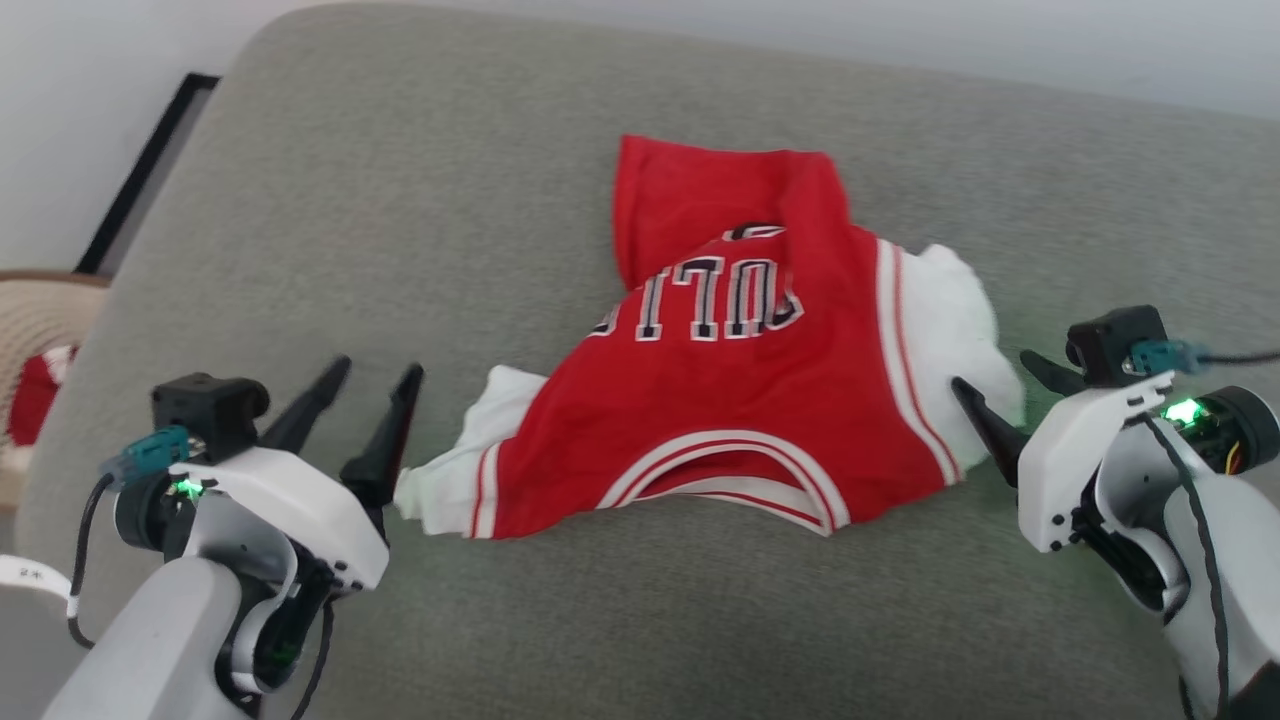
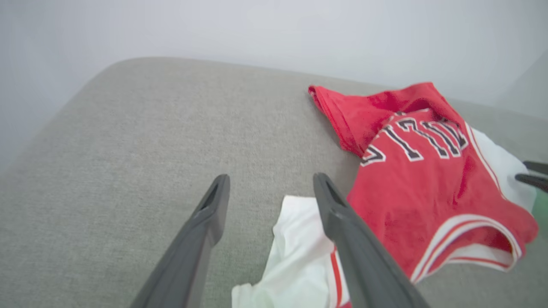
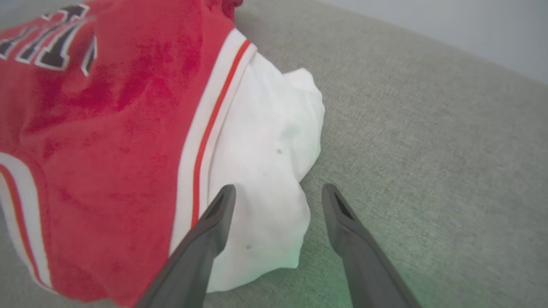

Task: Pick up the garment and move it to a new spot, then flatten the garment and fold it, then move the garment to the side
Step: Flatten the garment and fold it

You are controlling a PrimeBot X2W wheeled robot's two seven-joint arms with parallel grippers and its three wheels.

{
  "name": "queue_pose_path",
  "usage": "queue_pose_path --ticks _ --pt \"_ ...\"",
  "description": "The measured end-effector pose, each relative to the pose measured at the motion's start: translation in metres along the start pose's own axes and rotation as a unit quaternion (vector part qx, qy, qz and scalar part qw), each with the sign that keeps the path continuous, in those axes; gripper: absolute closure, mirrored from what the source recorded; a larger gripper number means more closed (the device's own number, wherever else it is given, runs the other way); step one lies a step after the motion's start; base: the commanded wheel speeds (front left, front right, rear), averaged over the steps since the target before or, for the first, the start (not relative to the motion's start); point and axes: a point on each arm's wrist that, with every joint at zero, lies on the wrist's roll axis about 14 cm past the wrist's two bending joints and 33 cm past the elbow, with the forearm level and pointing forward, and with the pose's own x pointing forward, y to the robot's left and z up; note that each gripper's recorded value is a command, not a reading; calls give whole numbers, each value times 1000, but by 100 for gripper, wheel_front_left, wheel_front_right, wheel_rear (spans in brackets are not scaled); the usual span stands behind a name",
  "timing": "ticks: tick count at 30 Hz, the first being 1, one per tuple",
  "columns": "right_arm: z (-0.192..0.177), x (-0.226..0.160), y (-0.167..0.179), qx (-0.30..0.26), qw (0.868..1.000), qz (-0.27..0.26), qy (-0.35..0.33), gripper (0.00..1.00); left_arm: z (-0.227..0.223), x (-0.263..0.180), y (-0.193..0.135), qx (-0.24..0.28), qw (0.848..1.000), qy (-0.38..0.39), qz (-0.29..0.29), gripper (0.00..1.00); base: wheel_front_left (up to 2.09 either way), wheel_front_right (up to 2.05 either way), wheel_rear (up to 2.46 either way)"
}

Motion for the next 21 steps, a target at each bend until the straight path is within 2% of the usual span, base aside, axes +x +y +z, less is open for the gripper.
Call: queue_pose_path --ticks 7,11,12,13,14,21 --pt "-24 23 -3 -18 994 7 104 0 20 -10 12 2 995 -98 26 0 0 0 0" --pt "-29 31 -4 -14 990 7 140 0 18 -16 16 -3 992 -119 40 0 0 0 0" --pt "-30 32 -4 -12 989 7 146 5 18 -17 16 -1 992 -122 42 0 0 0 0" --pt "-30 33 -4 -12 989 7 150 92 17 -18 16 -4 991 -124 45 0 0 0 0" --pt "-29 33 -4 -10 989 6 150 100 16 -19 17 -7 991 -127 48 0 0 0 0" --pt "-22 27 -7 5 989 4 147 100 21 -34 21 -23 983 -165 72 0 0 0 0"
